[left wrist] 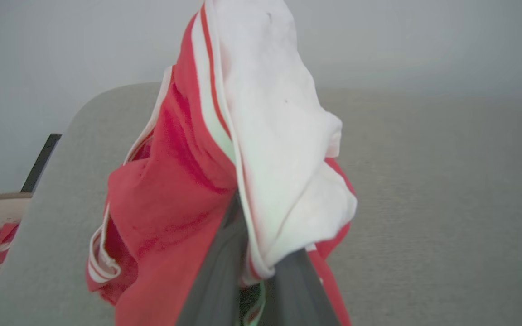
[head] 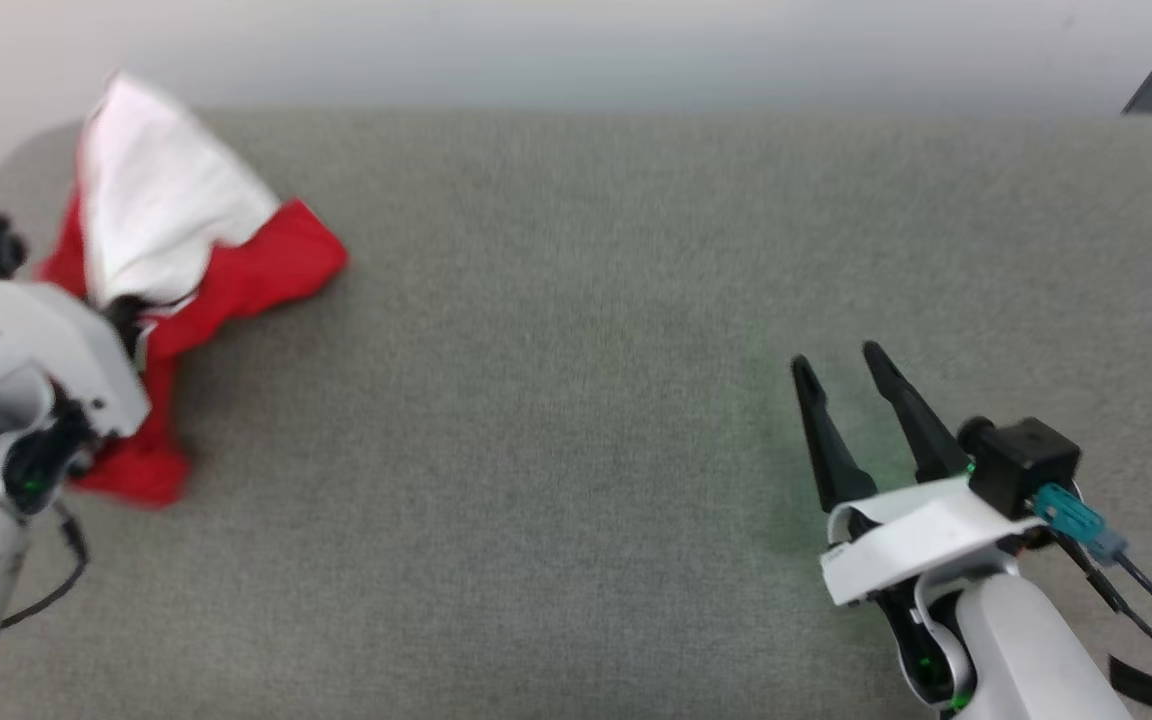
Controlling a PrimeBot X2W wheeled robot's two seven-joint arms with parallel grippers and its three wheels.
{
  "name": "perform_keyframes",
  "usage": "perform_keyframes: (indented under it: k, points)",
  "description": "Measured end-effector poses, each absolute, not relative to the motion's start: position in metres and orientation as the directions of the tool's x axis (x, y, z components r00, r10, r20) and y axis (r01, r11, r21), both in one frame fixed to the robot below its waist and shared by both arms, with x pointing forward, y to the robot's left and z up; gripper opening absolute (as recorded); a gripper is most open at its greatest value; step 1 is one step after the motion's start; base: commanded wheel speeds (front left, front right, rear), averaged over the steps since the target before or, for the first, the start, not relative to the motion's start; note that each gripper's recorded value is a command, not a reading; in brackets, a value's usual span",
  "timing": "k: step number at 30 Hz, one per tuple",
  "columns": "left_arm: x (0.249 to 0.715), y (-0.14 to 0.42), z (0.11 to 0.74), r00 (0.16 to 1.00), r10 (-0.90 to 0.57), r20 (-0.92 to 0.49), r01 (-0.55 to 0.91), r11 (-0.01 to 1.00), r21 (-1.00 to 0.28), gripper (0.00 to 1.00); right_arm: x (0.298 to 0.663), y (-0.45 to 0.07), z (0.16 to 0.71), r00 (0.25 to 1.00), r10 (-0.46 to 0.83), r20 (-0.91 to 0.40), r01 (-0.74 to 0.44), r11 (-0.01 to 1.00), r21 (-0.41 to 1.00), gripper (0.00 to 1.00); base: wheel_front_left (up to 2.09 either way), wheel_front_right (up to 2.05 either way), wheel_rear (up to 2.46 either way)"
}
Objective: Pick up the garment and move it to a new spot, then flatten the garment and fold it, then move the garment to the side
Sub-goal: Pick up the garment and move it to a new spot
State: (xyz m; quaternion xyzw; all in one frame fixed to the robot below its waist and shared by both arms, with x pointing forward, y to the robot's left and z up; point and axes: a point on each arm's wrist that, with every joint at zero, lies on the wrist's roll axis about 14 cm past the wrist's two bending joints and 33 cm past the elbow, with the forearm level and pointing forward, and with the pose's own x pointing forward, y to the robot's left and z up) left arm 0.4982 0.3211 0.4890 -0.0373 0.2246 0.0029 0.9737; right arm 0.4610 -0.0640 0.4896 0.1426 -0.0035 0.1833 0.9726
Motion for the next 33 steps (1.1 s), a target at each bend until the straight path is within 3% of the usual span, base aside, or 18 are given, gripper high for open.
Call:
perform_keyframes:
  k: [5,9,13,19,25,33]
  points:
    - [0.508,0.265,0.543,0.943,-0.175,-0.284,0.147,0.982,-0.118,0.00,0.451,-0.085,0.509,0.951,0.293,0.102,-0.310,0.906,0.289,1.00,0.00,0.00,0.00]
    - [0.507,0.194,0.556,0.901,-0.357,-0.246,0.333,0.933,-0.135,0.00,0.444,-0.109,0.516,0.967,0.226,0.121,-0.253,0.916,0.311,1.00,0.00,0.00,0.00]
    - [0.495,0.109,0.550,0.792,-0.545,-0.275,0.528,0.838,-0.139,0.00,0.437,-0.132,0.523,0.977,0.160,0.138,-0.198,0.925,0.325,1.00,0.00,0.00,0.00]
    - [0.479,0.009,0.520,0.603,-0.710,-0.365,0.716,0.683,-0.146,0.00,0.432,-0.175,0.532,0.986,0.043,0.162,-0.098,0.931,0.351,1.00,0.00,0.00,0.00]
    - [0.473,-0.068,0.484,0.436,-0.791,-0.430,0.798,0.560,-0.221,0.00,0.422,-0.224,0.529,0.983,-0.099,0.153,0.032,0.921,0.389,1.00,0.00,0.00,0.00]
    - [0.467,-0.135,0.439,0.276,-0.834,-0.478,0.836,0.454,-0.309,0.00,0.398,-0.272,0.514,0.964,-0.246,0.098,0.184,0.888,0.422,1.00,0.00,0.00,0.00]
